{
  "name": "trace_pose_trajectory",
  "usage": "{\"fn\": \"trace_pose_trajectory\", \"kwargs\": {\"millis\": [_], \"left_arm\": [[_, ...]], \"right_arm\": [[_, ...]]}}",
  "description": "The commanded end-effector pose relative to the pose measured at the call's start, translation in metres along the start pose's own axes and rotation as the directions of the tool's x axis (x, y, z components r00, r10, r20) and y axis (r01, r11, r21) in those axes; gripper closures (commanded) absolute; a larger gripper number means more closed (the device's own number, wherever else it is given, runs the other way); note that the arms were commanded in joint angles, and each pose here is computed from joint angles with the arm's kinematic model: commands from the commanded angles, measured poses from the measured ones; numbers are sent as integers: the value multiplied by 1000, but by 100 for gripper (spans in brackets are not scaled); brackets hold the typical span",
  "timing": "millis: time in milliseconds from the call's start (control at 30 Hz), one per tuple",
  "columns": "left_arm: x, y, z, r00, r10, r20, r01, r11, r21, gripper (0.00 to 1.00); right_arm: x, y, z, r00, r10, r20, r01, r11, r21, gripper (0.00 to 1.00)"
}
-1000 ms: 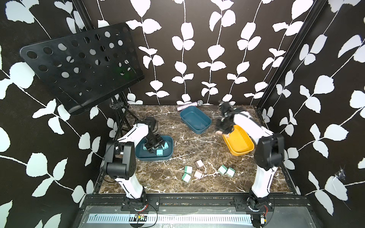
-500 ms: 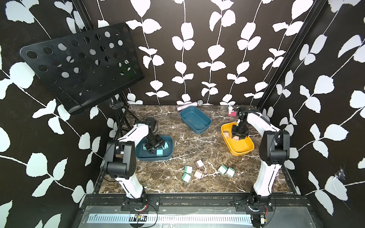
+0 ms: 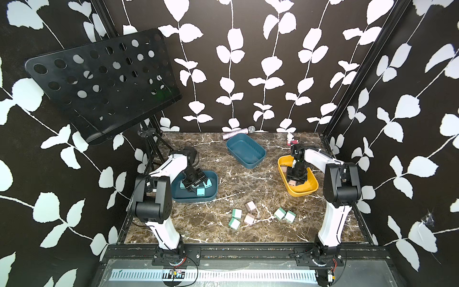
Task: Place the plugs by color into the storage box
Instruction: Place the plug in the storage box.
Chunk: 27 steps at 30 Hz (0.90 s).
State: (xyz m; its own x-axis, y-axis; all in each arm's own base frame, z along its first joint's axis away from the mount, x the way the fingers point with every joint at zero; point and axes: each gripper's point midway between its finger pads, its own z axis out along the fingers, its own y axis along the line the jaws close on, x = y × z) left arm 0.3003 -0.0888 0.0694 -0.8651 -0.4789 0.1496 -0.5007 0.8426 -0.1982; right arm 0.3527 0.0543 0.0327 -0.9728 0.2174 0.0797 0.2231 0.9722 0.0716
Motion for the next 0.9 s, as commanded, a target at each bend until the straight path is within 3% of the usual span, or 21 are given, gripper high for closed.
{"fn": "trace_pose_trajectory", "kwargs": {"millis": [0,200,300,367,467,633,867], "left_arm": [[7,1,-3,1000,15,-14,-15,1000,-10,31],[7,2,-12,1000,24,11,-24,1000,-6,31],[2,-6,-23,997,60,41,-61,998,11,31],[-3,-11,-30,994,87,61,-88,996,12,31],[-7,-16,-36,992,101,79,-103,994,19,31],[-4,-17,-34,993,93,79,-96,995,40,31],[8,-6,-27,994,85,63,-88,996,33,31]], "right_arm": [[9,-7,-2,1000,-2,-27,3,999,39,31],[9,-10,-68,988,37,153,-43,998,37,26],[22,28,-97,974,-1,228,14,998,-60,25],[43,70,-106,962,-102,253,128,988,-86,24],[81,132,-97,932,-281,229,307,948,-85,23],[124,195,-59,860,-485,159,500,863,-71,21],[132,205,-16,819,-571,57,573,819,-29,20]]}}
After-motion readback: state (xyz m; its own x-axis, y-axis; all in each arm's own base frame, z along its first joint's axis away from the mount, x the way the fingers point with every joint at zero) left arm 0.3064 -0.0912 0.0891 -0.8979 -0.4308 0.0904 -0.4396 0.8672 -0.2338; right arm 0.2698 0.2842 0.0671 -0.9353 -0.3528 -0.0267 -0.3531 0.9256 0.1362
